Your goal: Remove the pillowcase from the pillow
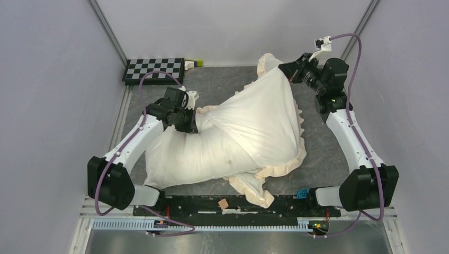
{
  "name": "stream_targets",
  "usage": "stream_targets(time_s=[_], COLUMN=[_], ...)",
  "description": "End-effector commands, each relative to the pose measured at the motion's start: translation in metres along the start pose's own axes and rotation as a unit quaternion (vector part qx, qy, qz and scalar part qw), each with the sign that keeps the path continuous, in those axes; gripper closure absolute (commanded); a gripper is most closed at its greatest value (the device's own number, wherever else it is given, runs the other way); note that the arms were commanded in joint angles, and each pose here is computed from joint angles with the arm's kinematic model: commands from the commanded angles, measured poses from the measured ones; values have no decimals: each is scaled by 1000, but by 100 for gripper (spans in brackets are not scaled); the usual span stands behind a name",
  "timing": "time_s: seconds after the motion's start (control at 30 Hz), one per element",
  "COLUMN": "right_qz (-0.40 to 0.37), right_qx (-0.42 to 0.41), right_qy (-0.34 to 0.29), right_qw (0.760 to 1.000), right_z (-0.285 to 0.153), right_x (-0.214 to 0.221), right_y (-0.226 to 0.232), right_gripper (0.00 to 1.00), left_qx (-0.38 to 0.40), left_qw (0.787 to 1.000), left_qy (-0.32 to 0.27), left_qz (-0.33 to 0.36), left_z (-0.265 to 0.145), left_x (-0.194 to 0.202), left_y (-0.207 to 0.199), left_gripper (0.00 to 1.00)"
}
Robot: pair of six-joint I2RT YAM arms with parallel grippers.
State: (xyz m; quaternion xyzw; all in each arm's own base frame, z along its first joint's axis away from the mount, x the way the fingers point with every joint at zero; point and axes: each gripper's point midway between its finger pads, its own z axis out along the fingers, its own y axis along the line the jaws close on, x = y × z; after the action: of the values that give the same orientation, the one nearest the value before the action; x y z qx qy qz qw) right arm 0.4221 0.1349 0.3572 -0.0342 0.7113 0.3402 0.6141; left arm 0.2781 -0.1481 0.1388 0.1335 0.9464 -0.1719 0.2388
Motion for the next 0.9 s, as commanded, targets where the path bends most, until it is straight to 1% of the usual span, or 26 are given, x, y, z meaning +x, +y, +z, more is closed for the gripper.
stream_targets(time_s=[0.0, 0.03, 0.1, 0.17, 0.23, 0.33, 0.37, 0.47, 0.53, 0.63, 0.73, 0.83, 0.87], right_qz=[3, 11, 29, 49, 62, 77, 81, 93, 109, 119, 128, 129, 127], right_qx=[71, 82, 133, 171, 212, 285, 305, 354, 396, 421, 434, 433, 429], right_qy=[-46, -43, -52, -62, -74, -108, -118, -137, -149, -172, -170, -176, -178], right_qw=[996, 996, 989, 982, 972, 949, 941, 920, 900, 882, 876, 874, 877], right_z=[-12, -15, -33, -51, -72, -112, -125, -156, -179, -197, -203, -205, -204], right_x=[-21, -16, -17, -16, -20, -29, -31, -29, -21, -14, -6, -3, -4], right_y=[-43, -51, -90, -118, -144, -179, -189, -210, -226, -236, -239, -237, -236], right_gripper=[100, 100, 100, 100, 100, 100, 100, 100, 100, 100, 100, 100, 100], left_qx=[-108, -138, -200, -258, -295, -342, -352, -386, -401, -422, -435, -425, -418], left_qw=[993, 987, 964, 930, 901, 871, 864, 836, 818, 796, 783, 785, 789], left_qy=[-37, -79, -165, -247, -295, -323, -326, -349, -368, -387, -388, -394, -395], left_qz=[-24, -35, -59, -91, -117, -144, -150, -175, -187, -199, -219, -220, -218], left_z=[-28, -45, -80, -119, -146, -169, -172, -189, -201, -214, -217, -214, -211], left_x=[-8, -18, -35, -44, -44, -37, -34, -25, -22, -19, -13, -13, -14], left_y=[35, 44, 65, 84, 98, 114, 118, 130, 135, 142, 147, 146, 145], left_gripper=[98, 98, 98, 98, 98, 98, 98, 98, 98, 98, 98, 98, 98])
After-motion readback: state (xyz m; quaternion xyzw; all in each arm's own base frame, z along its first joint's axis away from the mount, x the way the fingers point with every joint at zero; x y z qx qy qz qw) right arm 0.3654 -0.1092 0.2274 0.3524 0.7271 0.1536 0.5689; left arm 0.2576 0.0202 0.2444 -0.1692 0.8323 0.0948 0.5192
